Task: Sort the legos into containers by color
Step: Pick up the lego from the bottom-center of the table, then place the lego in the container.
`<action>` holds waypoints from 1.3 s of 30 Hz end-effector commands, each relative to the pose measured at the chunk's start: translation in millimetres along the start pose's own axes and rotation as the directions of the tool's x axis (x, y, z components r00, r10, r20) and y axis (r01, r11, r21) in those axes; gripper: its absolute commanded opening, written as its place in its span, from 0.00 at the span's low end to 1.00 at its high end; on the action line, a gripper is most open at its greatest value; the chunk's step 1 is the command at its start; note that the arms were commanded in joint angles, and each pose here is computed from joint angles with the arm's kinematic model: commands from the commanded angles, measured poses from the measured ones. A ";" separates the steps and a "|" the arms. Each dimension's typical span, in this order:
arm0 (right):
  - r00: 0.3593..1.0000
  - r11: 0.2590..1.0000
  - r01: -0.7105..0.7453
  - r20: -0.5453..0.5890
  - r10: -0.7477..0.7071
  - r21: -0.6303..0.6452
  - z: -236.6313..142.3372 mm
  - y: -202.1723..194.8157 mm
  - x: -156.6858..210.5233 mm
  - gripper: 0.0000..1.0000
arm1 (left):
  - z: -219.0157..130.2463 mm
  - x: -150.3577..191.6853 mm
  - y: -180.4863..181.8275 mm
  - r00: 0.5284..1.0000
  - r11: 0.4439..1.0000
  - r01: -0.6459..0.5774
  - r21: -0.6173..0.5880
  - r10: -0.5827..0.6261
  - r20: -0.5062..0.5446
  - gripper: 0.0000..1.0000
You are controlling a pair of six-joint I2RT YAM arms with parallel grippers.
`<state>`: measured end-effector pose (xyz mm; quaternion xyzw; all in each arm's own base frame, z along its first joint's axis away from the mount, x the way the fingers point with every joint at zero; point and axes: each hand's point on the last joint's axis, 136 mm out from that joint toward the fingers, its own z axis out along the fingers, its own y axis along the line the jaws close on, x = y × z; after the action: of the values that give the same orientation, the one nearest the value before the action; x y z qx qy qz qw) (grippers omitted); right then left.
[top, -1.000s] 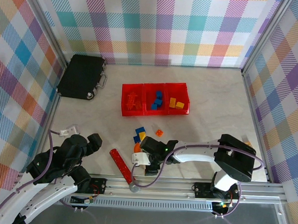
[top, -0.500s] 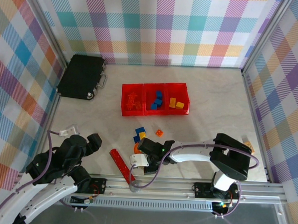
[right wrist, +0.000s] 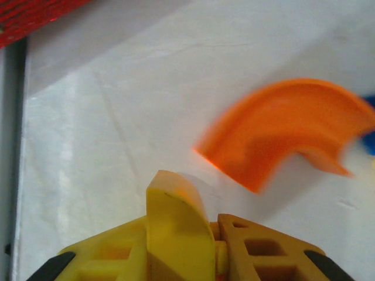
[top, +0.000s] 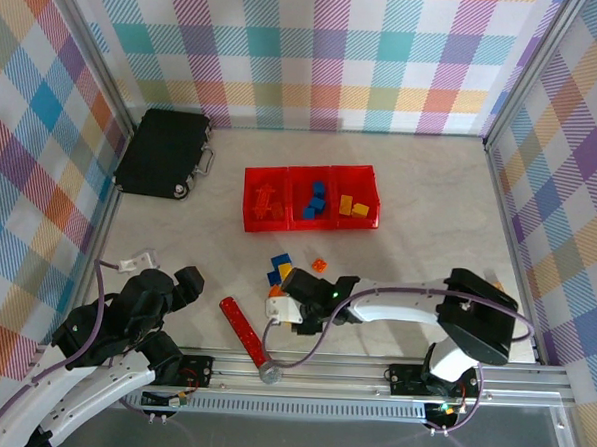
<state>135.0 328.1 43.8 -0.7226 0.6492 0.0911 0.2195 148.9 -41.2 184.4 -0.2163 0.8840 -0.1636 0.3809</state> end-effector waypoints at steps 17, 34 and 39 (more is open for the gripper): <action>0.808 0.737 -0.586 0.313 0.500 0.335 -155.6 -245.4 20.1 0.21 | 26.3 26.7 -46.4 0.962 0.973 -0.209 0.098 0.223 -0.161 1.00; 0.506 0.407 -0.837 0.233 0.830 0.366 -91.6 -338.8 133.5 0.25 | 37.8 41.3 -55.1 0.933 0.955 -0.264 0.133 0.288 -0.216 1.00; 0.476 0.394 -0.856 0.211 0.854 0.335 -70.5 -339.9 144.6 0.27 | 41.2 51.4 -61.7 0.926 0.952 -0.247 0.179 0.286 -0.245 1.00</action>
<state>472.6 179.4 118.0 -0.2357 0.9270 0.0375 0.2892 166.1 -114.7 158.7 -0.0576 0.9342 -0.1824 0.3011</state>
